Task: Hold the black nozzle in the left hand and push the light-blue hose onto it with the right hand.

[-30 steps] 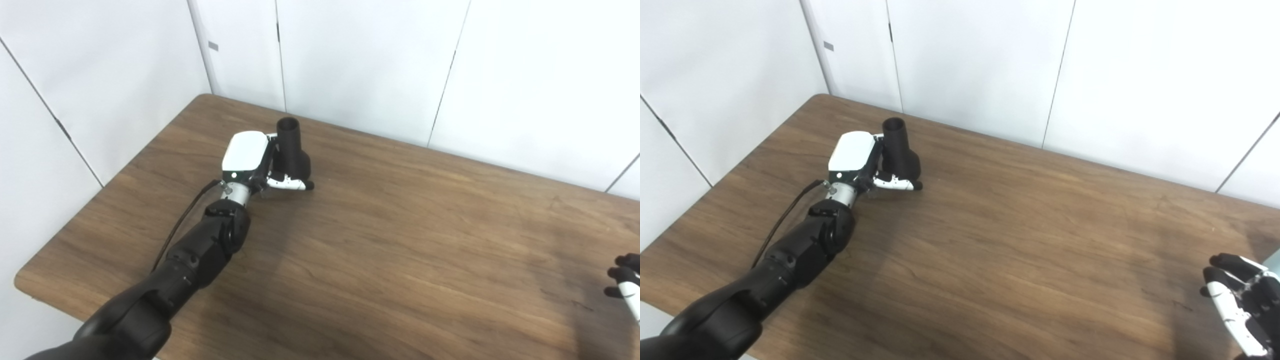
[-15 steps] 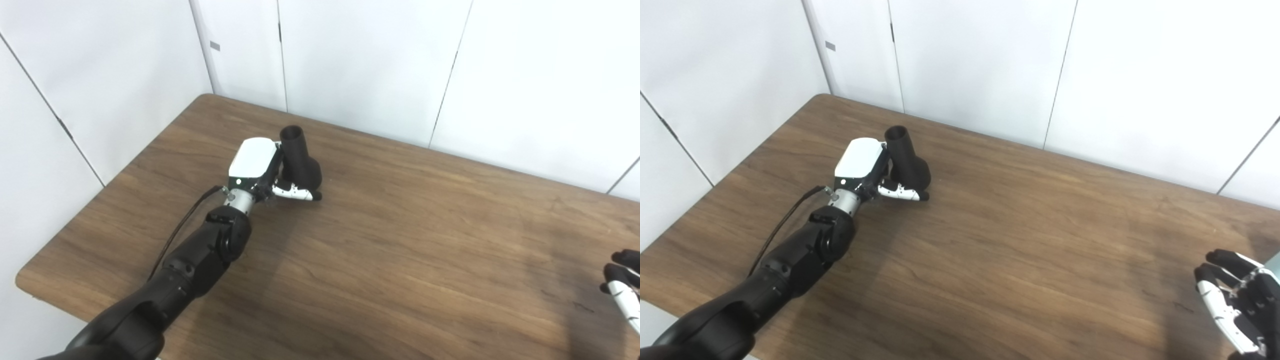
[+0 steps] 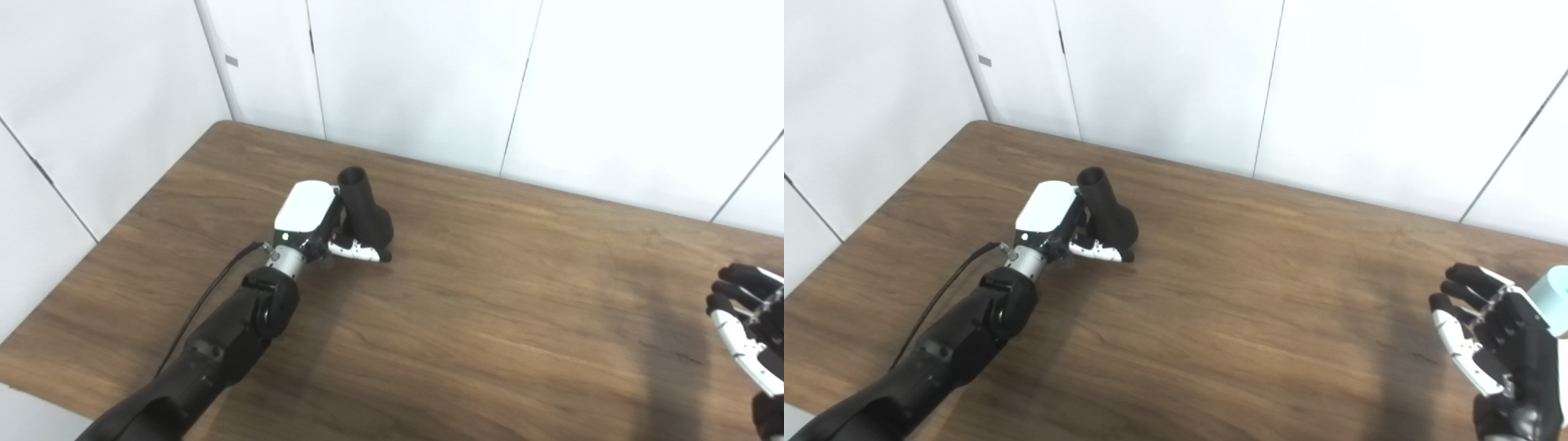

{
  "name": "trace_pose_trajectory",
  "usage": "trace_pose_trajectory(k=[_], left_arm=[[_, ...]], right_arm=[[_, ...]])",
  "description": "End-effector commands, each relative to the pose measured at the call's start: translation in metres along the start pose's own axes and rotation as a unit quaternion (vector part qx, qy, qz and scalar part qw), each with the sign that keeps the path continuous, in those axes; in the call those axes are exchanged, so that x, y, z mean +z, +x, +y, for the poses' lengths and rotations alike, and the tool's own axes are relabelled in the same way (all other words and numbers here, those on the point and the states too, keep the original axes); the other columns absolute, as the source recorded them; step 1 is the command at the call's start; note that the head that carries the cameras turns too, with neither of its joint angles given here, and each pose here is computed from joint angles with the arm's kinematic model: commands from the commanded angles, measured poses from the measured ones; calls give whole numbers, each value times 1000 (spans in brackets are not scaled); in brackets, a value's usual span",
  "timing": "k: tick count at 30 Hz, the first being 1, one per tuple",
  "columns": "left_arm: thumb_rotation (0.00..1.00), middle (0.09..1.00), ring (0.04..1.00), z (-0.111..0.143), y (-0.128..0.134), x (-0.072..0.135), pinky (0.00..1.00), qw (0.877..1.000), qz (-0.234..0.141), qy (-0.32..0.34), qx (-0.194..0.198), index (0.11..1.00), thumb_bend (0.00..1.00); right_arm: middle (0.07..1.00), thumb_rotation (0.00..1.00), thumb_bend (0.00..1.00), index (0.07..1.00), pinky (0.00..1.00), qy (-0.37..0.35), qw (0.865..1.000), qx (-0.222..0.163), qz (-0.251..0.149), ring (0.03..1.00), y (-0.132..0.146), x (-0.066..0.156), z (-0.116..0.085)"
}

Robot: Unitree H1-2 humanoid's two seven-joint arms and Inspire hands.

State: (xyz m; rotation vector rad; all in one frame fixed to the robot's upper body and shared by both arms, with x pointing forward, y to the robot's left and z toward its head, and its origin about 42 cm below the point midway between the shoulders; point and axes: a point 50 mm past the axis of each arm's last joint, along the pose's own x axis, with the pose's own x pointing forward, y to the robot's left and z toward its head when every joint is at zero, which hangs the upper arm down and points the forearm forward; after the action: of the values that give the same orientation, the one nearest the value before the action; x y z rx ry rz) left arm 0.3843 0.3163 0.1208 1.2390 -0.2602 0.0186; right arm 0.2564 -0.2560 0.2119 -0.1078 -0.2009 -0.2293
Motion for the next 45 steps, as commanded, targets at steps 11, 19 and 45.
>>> trace_pose_trajectory(k=[11,19,45], left_arm=[[0,471,227,-48,-43,61,338,988,-92,-61,-107,480,525],[0,452,402,-46,-50,68,504,981,-134,-72,-122,505,522],[0,472,483,-67,-59,103,549,953,-254,-51,-156,473,505]], right_arm=[[626,0,157,588,487,-8,997,-46,-67,612,-3,29,-14],[708,0,233,677,623,-9,994,-84,-68,705,-2,-24,-28],[566,257,486,568,460,-41,969,-197,-141,547,3,-22,-44]])
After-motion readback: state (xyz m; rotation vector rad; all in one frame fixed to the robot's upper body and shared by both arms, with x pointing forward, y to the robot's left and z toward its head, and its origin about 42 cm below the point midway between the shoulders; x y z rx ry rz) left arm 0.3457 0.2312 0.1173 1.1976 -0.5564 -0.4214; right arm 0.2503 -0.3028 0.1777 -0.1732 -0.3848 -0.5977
